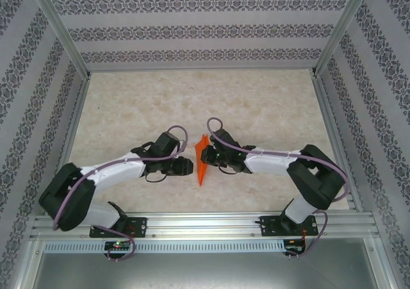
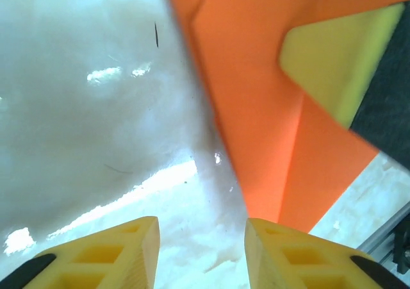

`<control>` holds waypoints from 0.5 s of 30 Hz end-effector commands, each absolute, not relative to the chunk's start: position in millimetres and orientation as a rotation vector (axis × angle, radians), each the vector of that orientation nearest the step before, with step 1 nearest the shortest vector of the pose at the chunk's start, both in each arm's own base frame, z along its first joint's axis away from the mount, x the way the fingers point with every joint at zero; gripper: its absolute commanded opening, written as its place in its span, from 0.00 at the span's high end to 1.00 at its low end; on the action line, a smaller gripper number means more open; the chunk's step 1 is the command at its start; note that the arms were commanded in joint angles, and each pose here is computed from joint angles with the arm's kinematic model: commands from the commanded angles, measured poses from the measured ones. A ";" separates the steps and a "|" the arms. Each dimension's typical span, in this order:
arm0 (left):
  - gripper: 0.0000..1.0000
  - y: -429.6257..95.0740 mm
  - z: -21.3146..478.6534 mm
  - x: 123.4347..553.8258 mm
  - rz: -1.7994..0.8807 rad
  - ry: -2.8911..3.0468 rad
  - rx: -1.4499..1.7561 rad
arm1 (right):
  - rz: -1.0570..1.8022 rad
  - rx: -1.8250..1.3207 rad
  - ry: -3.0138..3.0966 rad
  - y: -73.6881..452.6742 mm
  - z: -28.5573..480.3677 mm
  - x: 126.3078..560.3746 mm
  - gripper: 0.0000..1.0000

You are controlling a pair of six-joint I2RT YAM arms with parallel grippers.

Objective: Fold a paper plane with a square sheet of paper (pick it up from the middle)
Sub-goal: Turn over the paper at the center of the table.

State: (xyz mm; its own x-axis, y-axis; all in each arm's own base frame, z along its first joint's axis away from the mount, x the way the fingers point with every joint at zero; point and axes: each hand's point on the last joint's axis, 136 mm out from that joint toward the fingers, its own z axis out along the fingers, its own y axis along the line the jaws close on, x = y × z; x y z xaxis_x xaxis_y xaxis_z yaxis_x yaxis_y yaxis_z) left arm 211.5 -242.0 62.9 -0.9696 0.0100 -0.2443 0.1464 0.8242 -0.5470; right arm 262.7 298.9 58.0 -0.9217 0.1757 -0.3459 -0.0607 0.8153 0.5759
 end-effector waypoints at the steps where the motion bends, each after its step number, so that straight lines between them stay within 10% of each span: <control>1: 0.56 -223.2 85.7 226.2 -0.772 2.650 -0.011 | 0.516 -0.011 2.622 261.2 81.9 267.3 0.91; 9: 0.50 -145.4 111.3 231.2 -0.452 2.473 -0.298 | -0.519 -0.143 2.604 163.9 141.0 260.5 0.90; 15: 0.48 -114.7 119.7 226.5 -0.381 2.383 -0.415 | -0.899 -0.358 2.557 186.1 134.2 264.6 0.89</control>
State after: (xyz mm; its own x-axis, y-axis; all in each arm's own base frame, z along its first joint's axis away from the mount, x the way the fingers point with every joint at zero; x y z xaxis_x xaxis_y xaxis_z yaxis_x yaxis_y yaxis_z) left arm 228.1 -144.5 124.7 -0.7655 -0.3328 -0.5507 -0.0797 0.8984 -0.4320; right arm 276.1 212.9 129.9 -0.8803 -0.2201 -0.4202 -0.0454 0.9209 -0.3872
